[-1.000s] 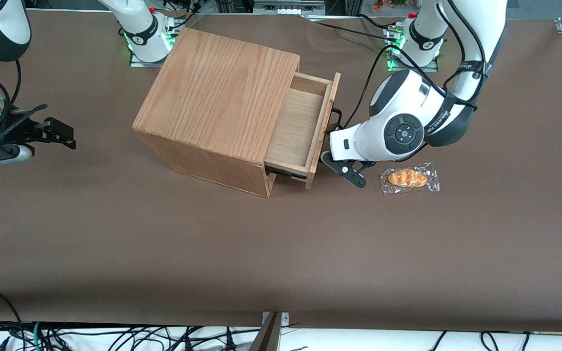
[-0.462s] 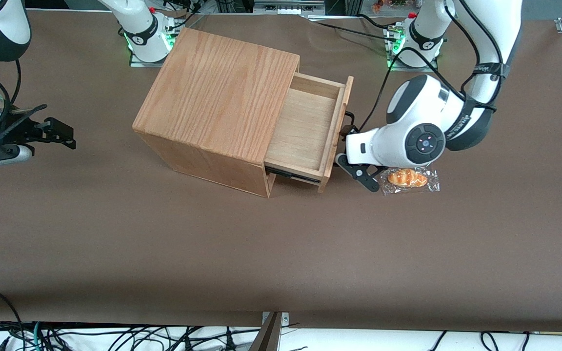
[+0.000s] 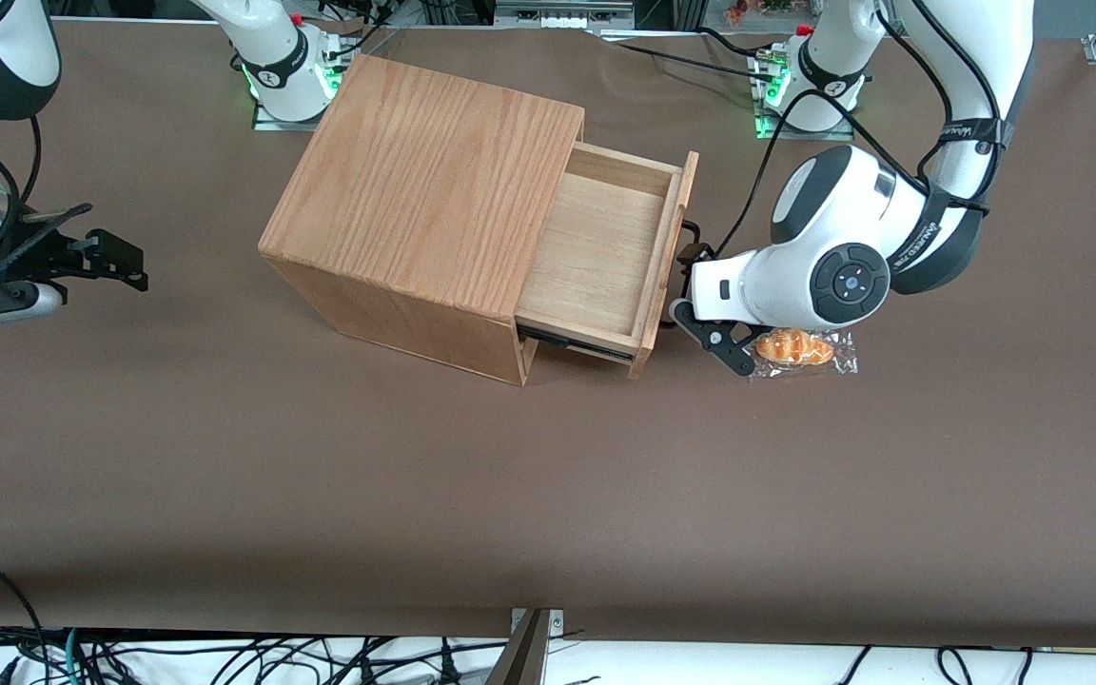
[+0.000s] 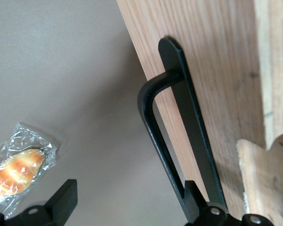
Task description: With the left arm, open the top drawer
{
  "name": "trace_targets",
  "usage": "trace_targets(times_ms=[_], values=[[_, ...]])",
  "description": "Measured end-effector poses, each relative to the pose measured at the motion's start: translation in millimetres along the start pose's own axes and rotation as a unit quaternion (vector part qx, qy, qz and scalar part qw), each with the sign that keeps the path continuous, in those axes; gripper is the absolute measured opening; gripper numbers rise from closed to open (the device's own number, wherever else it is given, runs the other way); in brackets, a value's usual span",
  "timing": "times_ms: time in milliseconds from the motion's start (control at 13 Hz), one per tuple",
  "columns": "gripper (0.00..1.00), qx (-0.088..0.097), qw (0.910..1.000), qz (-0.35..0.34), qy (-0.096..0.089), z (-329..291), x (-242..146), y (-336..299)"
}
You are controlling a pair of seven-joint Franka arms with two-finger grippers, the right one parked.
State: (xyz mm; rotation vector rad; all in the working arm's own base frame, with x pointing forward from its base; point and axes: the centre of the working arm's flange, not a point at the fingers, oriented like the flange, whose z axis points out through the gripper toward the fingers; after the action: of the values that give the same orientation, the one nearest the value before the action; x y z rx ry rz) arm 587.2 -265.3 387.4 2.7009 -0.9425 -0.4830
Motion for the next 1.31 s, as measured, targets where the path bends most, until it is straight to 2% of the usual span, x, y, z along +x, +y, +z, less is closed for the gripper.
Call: trace_targets(times_ms=[923, 1077, 1308], values=[[1.00, 0.004, 0.9999, 0.009, -0.002, -11.7, -8.1, -0.8], [1.00, 0.011, 0.9999, 0.004, 0.010, -37.3, -21.6, -1.4], [1.00, 0.025, 0.9984, -0.021, 0.046, -89.9, -55.7, -18.8]])
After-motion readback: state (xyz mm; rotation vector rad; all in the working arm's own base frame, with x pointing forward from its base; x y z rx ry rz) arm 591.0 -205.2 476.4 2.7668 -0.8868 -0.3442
